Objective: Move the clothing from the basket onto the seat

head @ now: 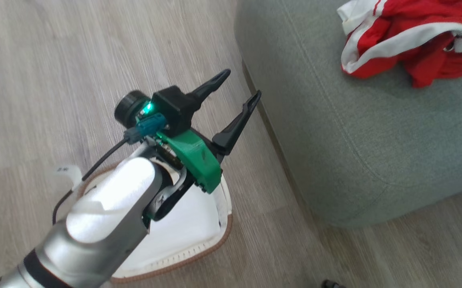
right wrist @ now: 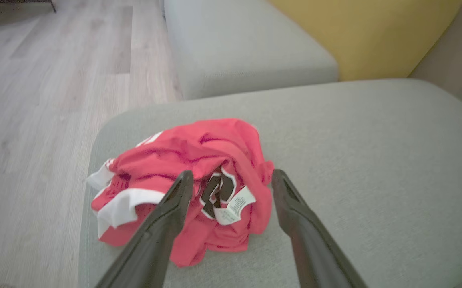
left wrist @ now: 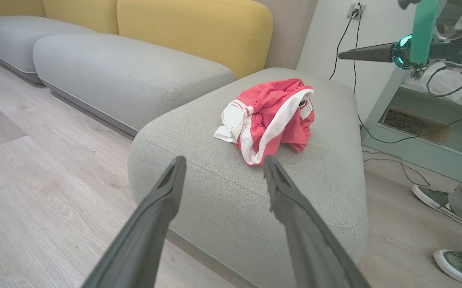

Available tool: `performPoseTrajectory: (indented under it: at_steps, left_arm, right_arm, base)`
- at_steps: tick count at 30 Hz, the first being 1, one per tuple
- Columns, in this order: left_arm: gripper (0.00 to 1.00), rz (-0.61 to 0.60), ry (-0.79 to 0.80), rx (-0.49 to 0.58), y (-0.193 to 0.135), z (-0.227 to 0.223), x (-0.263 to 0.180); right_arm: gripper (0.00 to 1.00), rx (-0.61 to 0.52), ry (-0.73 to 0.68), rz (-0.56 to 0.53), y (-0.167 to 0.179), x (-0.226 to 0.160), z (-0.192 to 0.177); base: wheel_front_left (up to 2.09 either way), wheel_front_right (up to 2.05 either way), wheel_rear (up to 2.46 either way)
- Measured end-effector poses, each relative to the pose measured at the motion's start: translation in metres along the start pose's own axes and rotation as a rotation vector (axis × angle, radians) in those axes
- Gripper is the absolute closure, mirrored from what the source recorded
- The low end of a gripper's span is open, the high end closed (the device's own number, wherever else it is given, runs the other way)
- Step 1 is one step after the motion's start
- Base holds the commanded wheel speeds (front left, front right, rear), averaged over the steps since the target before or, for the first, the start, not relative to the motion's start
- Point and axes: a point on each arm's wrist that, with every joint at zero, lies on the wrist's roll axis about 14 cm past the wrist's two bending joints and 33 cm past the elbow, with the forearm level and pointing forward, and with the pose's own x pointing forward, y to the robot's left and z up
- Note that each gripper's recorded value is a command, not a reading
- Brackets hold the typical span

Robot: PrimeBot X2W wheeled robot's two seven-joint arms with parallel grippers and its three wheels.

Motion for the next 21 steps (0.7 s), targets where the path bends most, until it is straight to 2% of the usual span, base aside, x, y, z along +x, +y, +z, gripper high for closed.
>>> performPoseTrajectory:
  at_steps: [9,17,21]
  left_arm:
    - [0.0,0.092,-0.064,0.025,-0.002,0.031,-0.027]
    - [0.0,0.253,-0.099,0.05,0.019,0.048,-0.071]
    - [0.0,0.312,-0.107,0.056,0.023,0.05,-0.09]
  right_arm:
    - [0.0,0.011,-0.269,0.036,-0.007,-0.041,0.059]
    - [0.0,-0.005,-0.466,0.141,0.027,-0.064,0.1]
    - [0.0,0.005,-0.515,0.184,0.046,-0.071,0.1]
  base:
    - [0.0,0.0,0.0]
    - [0.0,0.0,0.0]
    - [0.0,0.0,0.0]
